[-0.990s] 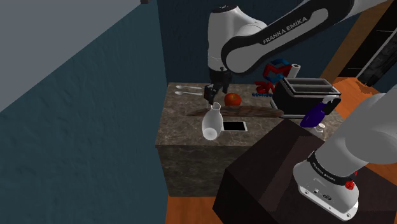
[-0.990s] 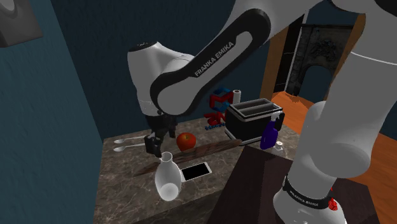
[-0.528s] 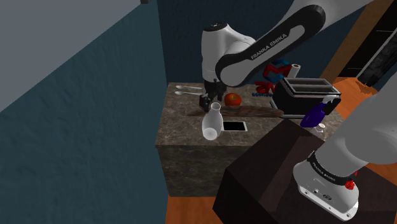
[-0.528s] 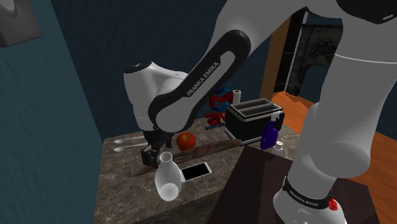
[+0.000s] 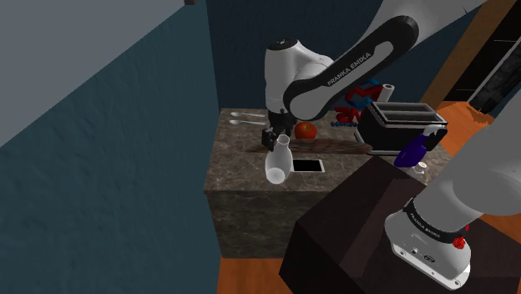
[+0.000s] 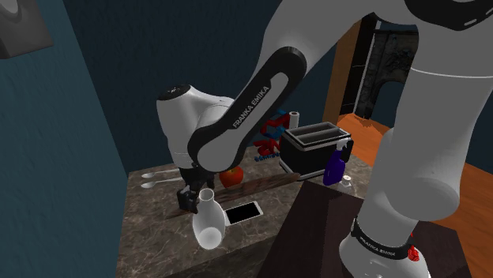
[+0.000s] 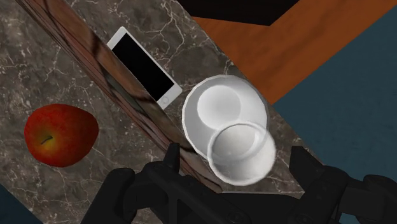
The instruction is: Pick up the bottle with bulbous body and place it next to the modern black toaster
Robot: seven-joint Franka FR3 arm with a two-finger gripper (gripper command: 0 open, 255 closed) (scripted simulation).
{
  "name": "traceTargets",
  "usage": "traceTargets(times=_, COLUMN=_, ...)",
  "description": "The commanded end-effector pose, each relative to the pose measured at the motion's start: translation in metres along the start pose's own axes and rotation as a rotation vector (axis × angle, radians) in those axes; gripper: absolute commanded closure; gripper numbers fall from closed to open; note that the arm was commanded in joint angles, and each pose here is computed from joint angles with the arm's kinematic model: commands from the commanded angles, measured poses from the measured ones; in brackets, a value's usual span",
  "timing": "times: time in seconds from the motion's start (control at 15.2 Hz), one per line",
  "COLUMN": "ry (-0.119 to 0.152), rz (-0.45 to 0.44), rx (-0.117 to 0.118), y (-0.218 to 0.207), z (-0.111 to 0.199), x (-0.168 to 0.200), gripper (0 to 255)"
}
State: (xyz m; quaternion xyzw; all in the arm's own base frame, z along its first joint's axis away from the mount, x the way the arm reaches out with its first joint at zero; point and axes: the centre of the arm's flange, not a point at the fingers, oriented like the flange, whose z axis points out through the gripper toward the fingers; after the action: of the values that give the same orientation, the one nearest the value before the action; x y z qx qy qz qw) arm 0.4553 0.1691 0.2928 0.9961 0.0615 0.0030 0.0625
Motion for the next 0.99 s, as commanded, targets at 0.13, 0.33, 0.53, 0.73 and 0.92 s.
traceTargets(times=0.13, ry=0.0, rz=0.0, rx=0.0, y=0.0, z=0.0, x=0.0, gripper=255)
traceTargets(times=0.33, ry=0.0, rz=0.0, rx=0.0, y=0.0, z=0.0, x=0.0, gripper=255)
traceTargets(times=0.53, ry=0.0, rz=0.0, rx=0.0, y=0.0, z=0.0, x=0.0, gripper=255)
traceTargets(times=0.73, ry=0.0, rz=0.0, rx=0.0, y=0.0, z=0.0, x=0.0, gripper=255)
traceTargets(times=0.92, ry=0.0, rz=0.0, rx=0.0, y=0.002, z=-0.016, x=0.0, gripper=255)
